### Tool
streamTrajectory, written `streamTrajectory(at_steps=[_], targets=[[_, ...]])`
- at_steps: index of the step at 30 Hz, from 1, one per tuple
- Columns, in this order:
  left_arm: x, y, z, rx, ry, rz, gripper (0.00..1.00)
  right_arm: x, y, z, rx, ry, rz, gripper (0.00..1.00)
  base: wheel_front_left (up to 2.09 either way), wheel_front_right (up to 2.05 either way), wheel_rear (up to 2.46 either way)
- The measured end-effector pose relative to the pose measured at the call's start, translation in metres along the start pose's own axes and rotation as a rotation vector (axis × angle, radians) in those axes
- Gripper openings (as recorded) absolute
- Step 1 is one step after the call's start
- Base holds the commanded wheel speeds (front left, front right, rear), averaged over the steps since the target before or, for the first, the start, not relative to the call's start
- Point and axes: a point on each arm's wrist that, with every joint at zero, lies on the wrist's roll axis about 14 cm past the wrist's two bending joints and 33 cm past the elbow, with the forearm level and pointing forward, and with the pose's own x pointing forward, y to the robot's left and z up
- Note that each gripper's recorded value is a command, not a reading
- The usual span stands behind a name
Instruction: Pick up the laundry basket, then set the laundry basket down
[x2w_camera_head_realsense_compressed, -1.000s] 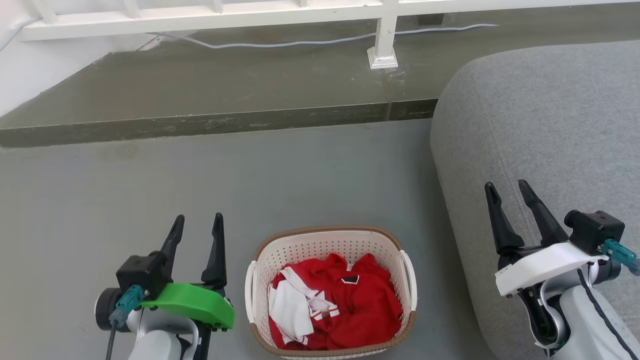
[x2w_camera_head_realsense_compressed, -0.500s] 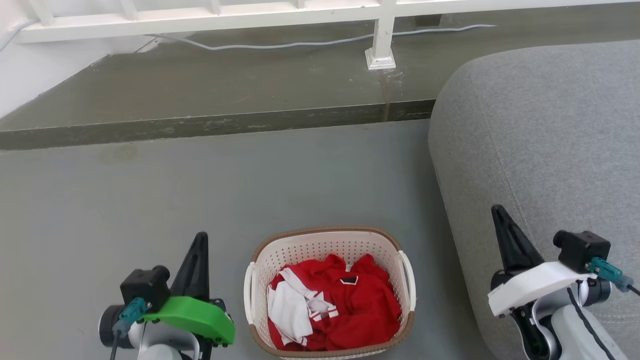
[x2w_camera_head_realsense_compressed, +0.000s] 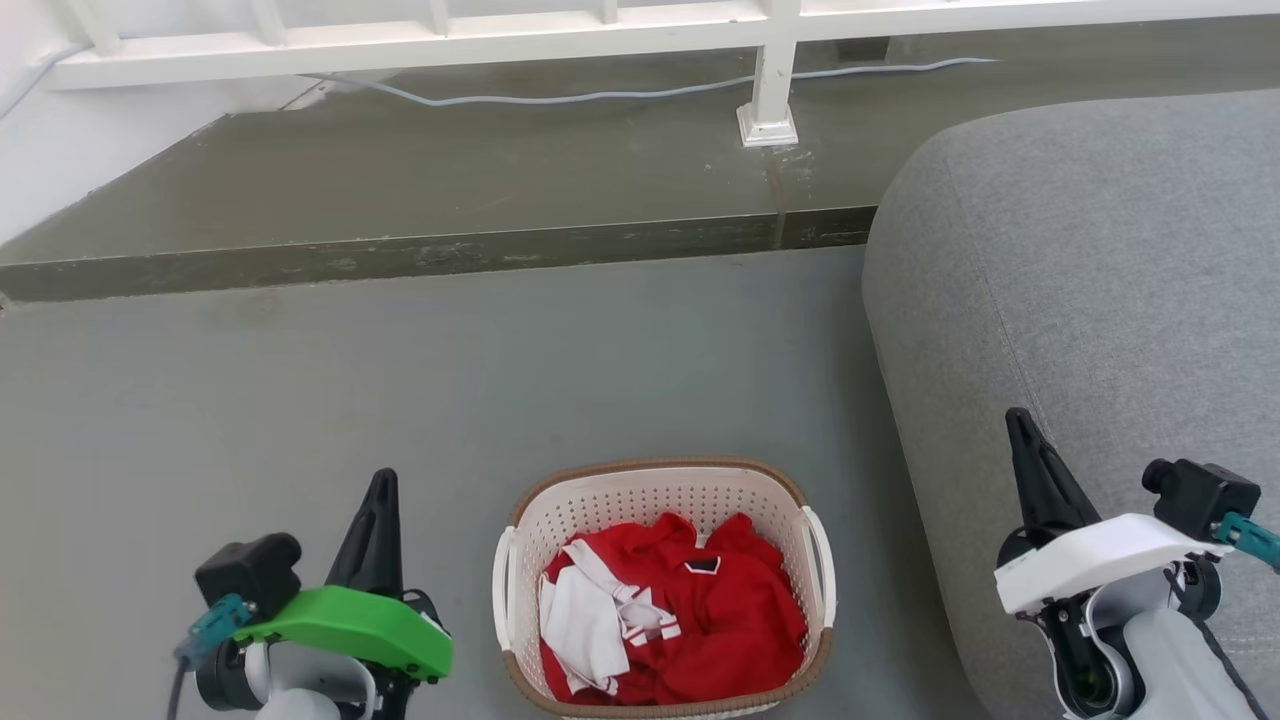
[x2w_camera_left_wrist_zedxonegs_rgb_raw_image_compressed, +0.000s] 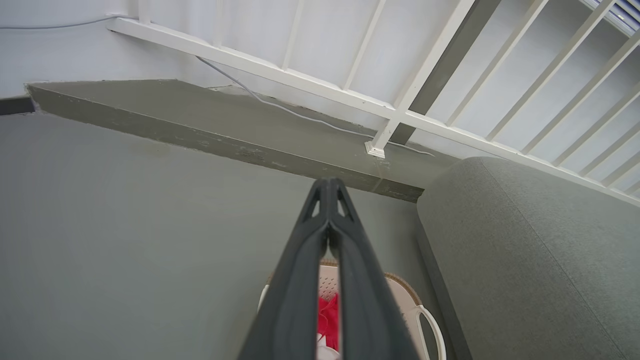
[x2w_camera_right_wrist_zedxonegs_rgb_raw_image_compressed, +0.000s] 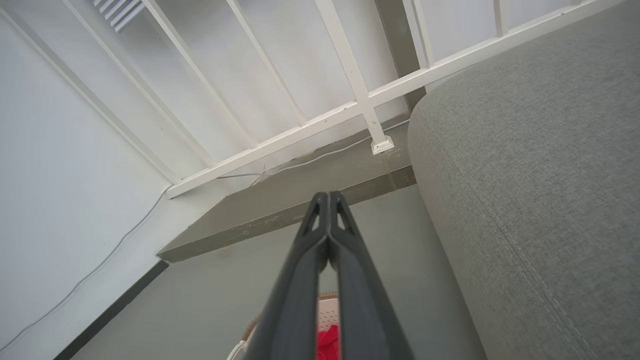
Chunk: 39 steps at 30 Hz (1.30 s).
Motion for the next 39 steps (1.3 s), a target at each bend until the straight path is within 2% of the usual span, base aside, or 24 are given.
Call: streamTrajectory(at_steps=[39], targets=[[-0.005,0.035,0.014,-0.446,0.003,0.106,0.0,0.003,-0.018,0.008,0.465,-0.004,-0.097,0.0,0.0,0.0,0.0]])
